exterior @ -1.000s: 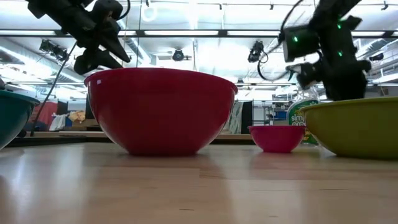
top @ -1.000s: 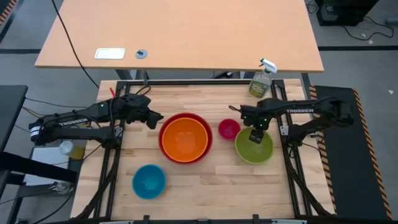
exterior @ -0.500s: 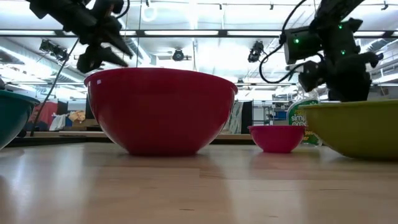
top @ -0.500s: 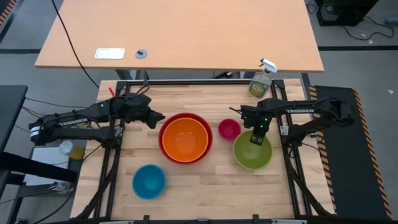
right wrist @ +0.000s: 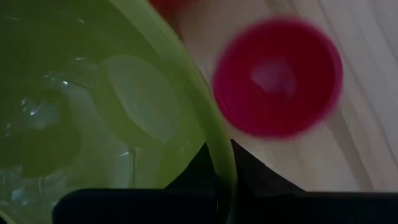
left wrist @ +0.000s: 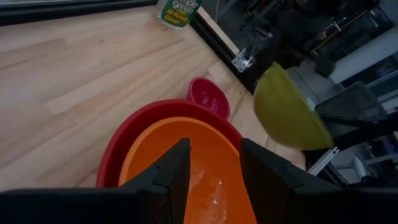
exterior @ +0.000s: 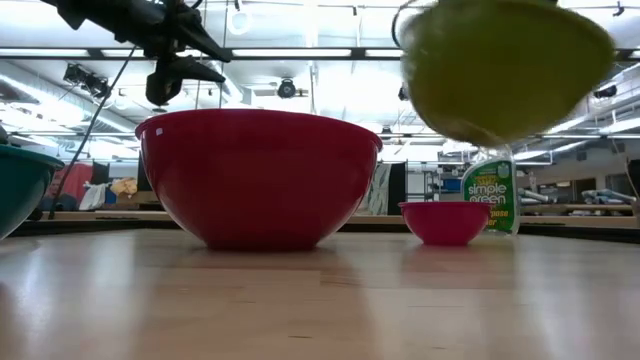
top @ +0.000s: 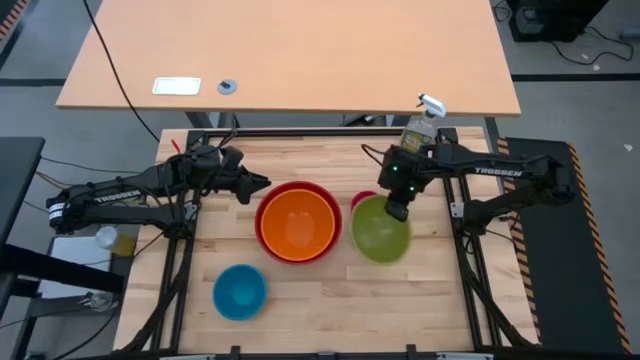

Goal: Nest bowls inside each other
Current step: Stack the green bowl on the orange bowl

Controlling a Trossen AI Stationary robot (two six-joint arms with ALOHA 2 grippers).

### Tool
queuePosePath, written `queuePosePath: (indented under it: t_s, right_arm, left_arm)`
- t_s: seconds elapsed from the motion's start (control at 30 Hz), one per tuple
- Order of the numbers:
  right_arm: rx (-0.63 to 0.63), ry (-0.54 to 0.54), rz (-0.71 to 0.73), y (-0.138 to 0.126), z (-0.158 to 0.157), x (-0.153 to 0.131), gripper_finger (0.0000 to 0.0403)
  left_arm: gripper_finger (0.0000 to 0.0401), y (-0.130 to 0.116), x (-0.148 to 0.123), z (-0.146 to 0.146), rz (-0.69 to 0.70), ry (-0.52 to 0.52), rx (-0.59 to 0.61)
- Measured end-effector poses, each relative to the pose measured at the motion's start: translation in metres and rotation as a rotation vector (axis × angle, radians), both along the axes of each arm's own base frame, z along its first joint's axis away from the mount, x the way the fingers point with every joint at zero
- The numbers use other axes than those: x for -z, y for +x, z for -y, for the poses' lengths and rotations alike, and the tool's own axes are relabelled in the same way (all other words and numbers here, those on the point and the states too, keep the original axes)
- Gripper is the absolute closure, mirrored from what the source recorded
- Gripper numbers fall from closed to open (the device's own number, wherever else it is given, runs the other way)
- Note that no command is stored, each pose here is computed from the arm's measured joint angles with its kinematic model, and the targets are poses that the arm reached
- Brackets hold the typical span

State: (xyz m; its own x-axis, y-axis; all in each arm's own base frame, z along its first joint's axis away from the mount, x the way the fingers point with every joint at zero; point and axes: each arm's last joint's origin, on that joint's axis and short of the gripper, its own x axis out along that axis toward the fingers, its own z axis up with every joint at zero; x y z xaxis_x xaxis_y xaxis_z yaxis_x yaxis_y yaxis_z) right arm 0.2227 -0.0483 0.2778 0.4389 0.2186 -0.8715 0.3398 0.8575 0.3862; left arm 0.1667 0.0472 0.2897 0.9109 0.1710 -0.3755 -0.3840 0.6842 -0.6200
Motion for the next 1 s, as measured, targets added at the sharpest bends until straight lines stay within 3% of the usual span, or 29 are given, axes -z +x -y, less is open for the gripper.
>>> queuePosePath:
  t_s: [0.37,0.57,0.77,1.0]
  right_arm:
    - [0.037,0.122,0.164,0.049,-0.008,0.012,0.0371]
    - [0.084,0.170,0.379,0.096,-0.006,0.021,0.0375]
    - [0.082,0.139,0.300,0.142,0.004,0.042,0.0375]
    - [-0.002,-0.057,0.131,0.166,0.021,0.054,0.0366]
  left_arm:
    - [0.0259,0.000,-0.001,0.000,0.014,-0.015,-0.006]
    - [0.0259,0.001,-0.005,-0.001,0.043,0.021,-0.024]
    - [0.0259,-0.001,-0.003,-0.003,0.012,0.051,-0.099]
    - [0.0259,-0.012,0.006,0.001,-0.106,0.030,-0.101]
